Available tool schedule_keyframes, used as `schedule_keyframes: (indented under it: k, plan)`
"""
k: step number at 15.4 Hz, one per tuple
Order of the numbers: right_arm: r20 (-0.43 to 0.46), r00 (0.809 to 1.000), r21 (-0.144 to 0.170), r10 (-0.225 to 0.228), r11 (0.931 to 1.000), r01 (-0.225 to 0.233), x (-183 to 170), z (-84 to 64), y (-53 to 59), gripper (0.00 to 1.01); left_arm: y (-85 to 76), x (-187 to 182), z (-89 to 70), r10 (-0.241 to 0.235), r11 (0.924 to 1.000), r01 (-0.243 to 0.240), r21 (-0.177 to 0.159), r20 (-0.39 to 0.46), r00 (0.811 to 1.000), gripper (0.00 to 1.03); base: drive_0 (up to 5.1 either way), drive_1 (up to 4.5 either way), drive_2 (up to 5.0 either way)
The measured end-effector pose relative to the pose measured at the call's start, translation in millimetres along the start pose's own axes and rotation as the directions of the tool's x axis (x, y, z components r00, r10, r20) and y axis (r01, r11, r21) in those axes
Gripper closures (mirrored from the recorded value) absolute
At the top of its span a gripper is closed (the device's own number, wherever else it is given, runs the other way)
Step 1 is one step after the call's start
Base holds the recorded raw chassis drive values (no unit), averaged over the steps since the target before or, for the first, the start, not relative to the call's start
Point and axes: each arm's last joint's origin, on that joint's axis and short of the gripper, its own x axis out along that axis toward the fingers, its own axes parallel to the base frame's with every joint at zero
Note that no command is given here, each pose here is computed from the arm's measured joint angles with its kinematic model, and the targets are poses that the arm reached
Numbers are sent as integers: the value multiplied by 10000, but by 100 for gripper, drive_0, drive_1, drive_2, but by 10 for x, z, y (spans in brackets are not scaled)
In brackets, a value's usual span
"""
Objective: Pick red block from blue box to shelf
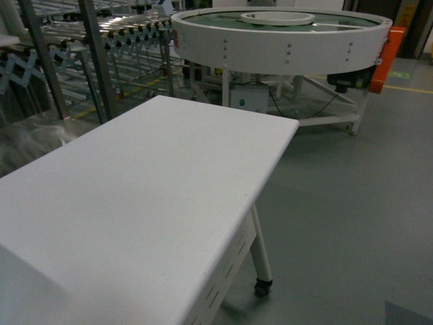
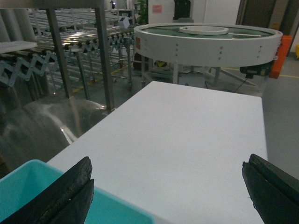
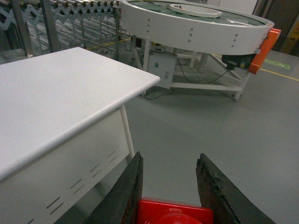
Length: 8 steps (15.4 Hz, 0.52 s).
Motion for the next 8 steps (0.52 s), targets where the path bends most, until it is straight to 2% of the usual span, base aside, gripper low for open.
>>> schedule_keyframes:
  k: [8]
  plan:
    - [0,10000,0,0,10000,0,0,0,0,72,0,0,0,0,10000,0,0,0,10000,5,-147,-147,-147]
